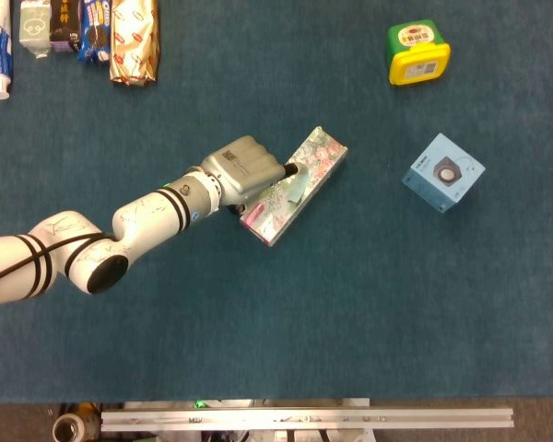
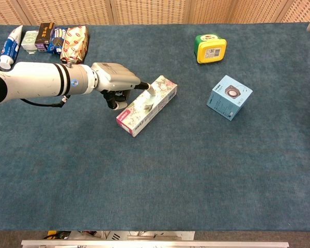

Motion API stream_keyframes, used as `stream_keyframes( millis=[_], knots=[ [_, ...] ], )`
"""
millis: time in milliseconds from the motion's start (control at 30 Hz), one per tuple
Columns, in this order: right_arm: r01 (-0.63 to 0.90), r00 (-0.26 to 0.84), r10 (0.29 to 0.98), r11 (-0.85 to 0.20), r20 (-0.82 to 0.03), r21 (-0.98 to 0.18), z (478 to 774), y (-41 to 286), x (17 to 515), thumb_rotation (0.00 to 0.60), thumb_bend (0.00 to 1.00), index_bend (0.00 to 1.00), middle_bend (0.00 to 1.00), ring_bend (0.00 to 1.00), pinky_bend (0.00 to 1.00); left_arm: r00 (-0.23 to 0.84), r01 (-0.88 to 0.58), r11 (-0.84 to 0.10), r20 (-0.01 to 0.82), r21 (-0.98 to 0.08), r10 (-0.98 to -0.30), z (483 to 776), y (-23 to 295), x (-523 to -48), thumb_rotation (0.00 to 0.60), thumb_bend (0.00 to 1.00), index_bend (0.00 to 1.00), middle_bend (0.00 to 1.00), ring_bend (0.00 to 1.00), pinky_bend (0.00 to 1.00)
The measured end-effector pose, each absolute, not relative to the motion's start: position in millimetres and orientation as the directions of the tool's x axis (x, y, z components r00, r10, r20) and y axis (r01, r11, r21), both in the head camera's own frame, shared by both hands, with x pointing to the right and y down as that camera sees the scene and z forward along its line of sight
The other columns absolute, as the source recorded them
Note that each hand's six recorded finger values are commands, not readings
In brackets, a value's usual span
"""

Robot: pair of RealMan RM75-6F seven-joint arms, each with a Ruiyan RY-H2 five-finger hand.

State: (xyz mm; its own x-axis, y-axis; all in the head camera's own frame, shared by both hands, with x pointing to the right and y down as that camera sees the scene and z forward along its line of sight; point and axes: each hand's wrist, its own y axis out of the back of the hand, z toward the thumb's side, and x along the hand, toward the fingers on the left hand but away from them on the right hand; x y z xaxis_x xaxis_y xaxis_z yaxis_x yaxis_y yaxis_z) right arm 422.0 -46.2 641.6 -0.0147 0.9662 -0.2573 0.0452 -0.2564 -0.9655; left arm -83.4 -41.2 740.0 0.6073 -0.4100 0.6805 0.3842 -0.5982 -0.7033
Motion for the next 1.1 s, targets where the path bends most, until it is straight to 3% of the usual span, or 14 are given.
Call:
stream_keyframes(
  millis=[1100],
  knots=[
    [0.046, -0.026, 0.965, -0.26, -0.261, -0.965, 643.1, -43.4, 428.1, 0.6, 0.7, 0.42, 0.92, 1.0, 1.0, 0.619, 0.404, -0.586, 0.682, -0.702, -0.39, 740.6, -31.7, -75.7, 0.6, 0.8, 0.09, 0.97, 1.0, 0.94]
  ],
)
